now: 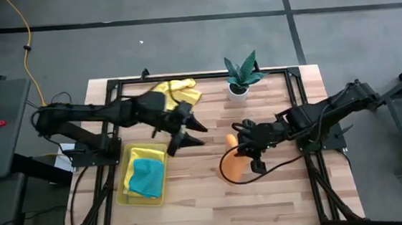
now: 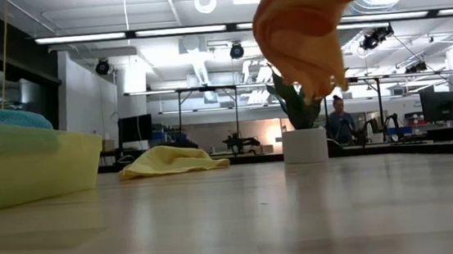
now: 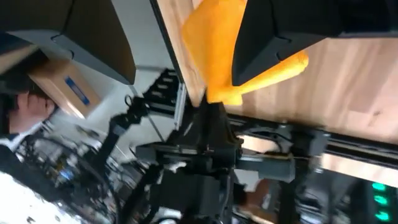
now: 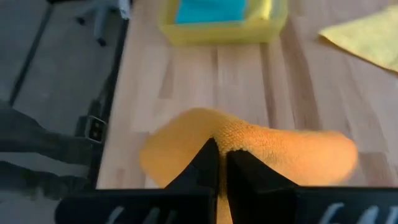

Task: Fold microfiber towels
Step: Stack the orange microfiber cloth on top of the blue microfiber cloth

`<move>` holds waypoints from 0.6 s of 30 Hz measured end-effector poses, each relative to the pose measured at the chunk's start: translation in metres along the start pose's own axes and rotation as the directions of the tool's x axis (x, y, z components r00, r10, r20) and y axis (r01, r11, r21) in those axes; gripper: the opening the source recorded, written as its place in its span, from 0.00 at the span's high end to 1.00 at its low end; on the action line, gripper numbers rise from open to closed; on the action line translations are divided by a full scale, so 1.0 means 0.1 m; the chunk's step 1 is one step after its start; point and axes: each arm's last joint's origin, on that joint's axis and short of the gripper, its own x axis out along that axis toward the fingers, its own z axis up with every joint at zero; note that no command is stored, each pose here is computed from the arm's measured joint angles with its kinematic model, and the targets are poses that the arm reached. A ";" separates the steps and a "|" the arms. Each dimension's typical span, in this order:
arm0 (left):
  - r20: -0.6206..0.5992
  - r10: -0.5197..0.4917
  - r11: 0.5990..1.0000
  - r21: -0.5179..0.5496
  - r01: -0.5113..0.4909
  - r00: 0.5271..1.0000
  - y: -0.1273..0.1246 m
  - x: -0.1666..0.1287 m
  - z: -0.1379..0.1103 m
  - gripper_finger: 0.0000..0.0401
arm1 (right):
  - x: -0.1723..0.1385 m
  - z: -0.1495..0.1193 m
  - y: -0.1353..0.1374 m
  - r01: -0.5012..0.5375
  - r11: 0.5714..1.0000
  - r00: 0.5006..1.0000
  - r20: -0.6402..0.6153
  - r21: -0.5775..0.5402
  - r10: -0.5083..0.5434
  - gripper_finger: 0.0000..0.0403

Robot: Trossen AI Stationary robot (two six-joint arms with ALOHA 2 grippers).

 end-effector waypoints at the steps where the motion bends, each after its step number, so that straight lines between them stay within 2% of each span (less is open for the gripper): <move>1: -0.014 -0.014 1.000 0.010 0.014 1.000 0.02 0.07 0.01 0.35 | 0.02 0.00 0.02 -0.024 1.000 1.000 0.010 -0.003 0.024 1.00; 10: -0.152 -0.189 0.980 0.025 0.195 0.970 0.22 0.74 -0.01 0.35 | 0.35 0.06 0.26 -0.235 0.971 0.970 0.051 -0.040 0.237 1.00; 13: -0.213 -0.304 0.952 -0.026 0.306 0.929 0.28 0.93 -0.09 0.35 | 0.42 0.06 0.34 -0.283 0.958 0.957 0.050 -0.051 0.286 1.00; 15: -0.242 -0.400 0.916 -0.083 0.392 0.884 0.31 1.02 -0.14 0.35 | 0.44 0.05 0.37 -0.295 0.954 0.953 0.056 -0.054 0.298 1.00; 18: -0.278 -0.477 0.879 -0.152 0.452 0.834 0.33 1.15 -0.25 0.35 | 0.43 0.07 0.41 -0.319 0.948 0.944 0.079 -0.024 0.319 1.00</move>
